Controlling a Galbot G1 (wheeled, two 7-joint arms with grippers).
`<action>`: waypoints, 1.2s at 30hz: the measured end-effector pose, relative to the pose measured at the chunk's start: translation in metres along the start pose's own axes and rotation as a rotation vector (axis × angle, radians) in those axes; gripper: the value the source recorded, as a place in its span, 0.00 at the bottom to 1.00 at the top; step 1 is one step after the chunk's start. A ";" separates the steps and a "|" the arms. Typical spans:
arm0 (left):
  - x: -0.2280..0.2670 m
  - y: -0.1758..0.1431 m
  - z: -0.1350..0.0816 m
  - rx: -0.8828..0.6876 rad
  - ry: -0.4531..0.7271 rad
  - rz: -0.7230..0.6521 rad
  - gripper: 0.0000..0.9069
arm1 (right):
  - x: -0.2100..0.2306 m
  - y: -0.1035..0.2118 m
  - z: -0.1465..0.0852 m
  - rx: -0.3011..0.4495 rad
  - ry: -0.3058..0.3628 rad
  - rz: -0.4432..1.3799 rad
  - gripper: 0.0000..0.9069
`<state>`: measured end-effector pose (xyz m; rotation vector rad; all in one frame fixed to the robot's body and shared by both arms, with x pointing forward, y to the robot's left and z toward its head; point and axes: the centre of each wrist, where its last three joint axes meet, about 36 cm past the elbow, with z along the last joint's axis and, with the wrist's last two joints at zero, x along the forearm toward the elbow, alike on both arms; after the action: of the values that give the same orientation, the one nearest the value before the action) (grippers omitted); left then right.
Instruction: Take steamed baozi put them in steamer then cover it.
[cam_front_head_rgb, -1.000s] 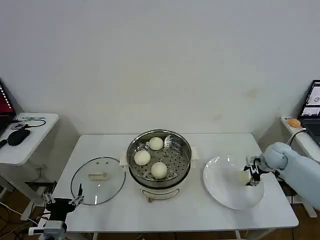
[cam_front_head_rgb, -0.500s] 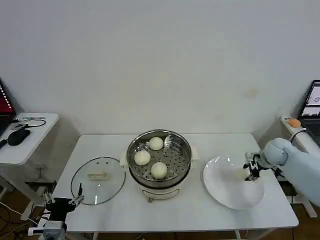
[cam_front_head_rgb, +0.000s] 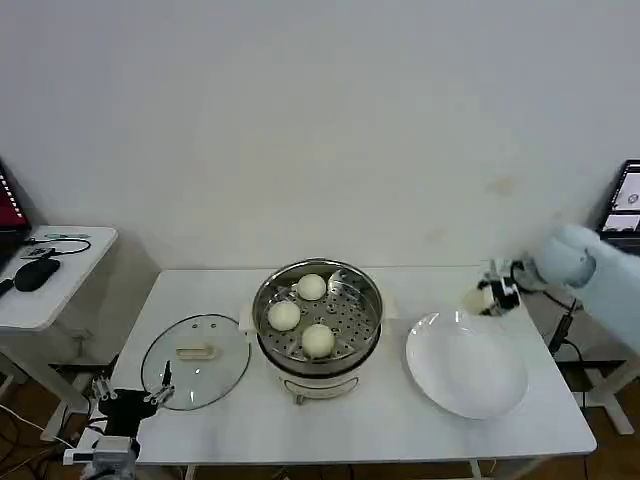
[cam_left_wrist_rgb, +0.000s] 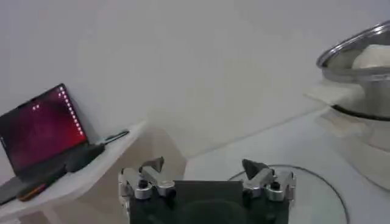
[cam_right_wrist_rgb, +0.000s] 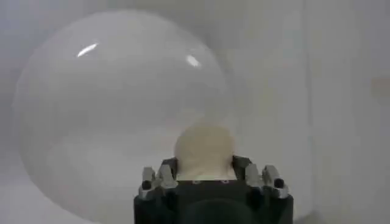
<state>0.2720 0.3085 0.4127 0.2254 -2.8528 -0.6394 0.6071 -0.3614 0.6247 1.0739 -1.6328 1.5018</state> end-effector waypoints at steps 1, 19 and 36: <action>0.000 0.000 0.000 0.000 -0.001 0.000 1.00 | 0.006 -0.003 -0.010 0.009 -0.012 0.009 0.69; -0.003 0.008 -0.007 -0.006 -0.024 -0.022 1.00 | 0.017 -0.010 -0.192 0.057 -0.174 -0.021 0.69; -0.007 0.012 0.000 -0.010 -0.018 -0.037 1.00 | -0.050 0.007 -0.235 -0.016 -0.120 -0.097 0.69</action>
<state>0.2777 0.3208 0.4167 0.2722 -2.8679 -0.6660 0.6097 -0.1218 0.6050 1.2377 -1.6460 1.3830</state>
